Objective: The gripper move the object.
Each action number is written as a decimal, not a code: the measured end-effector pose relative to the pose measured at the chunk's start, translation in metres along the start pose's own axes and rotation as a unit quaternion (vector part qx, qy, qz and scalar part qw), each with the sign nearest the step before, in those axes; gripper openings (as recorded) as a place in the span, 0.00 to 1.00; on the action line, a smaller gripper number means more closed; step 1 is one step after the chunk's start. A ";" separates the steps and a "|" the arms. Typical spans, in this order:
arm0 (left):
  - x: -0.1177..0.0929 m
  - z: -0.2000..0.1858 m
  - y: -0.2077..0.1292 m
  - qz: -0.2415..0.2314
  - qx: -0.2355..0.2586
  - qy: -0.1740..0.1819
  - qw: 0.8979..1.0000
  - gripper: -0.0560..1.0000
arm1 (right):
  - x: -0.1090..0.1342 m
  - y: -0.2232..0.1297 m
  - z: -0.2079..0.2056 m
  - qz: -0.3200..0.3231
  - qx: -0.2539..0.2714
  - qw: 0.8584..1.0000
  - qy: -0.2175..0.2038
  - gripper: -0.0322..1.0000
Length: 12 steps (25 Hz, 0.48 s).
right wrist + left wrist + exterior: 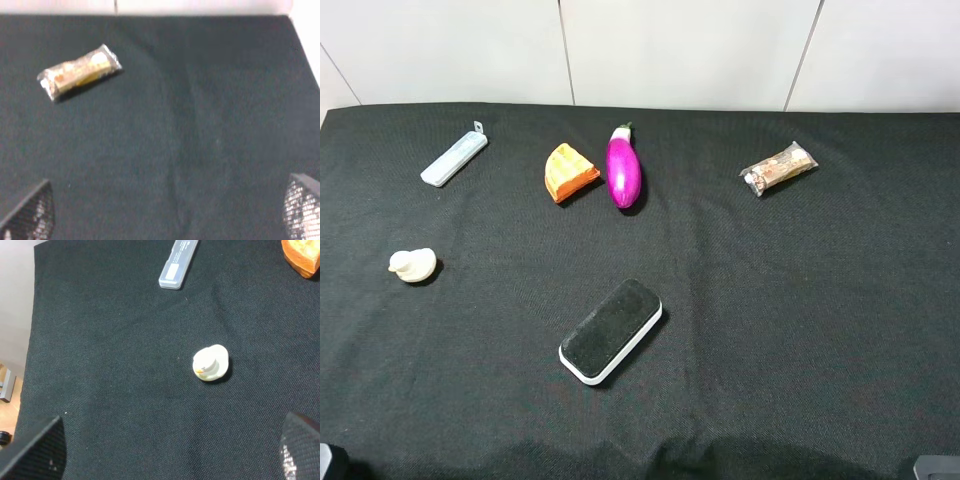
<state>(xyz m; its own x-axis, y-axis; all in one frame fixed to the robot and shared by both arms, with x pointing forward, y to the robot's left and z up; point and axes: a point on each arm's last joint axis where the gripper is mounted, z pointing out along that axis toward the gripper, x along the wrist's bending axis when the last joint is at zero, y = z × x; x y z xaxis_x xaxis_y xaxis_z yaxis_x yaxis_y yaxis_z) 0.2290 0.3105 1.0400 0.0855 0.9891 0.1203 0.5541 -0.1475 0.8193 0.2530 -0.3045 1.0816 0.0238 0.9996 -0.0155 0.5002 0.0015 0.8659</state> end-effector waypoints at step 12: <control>0.000 0.000 0.000 0.000 0.000 0.000 1.000 0.91 | 0.000 -0.032 -0.003 0.003 -0.046 0.999 0.009 0.70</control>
<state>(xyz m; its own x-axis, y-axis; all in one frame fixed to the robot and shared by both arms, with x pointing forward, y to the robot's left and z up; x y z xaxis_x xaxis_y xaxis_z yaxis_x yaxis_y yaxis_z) 0.2290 0.3105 1.0400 0.0855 0.9891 0.1203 0.5541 -0.1475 0.8193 0.2349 -0.3040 1.0553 0.0104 0.9999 -0.0019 0.4178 -0.0026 0.9086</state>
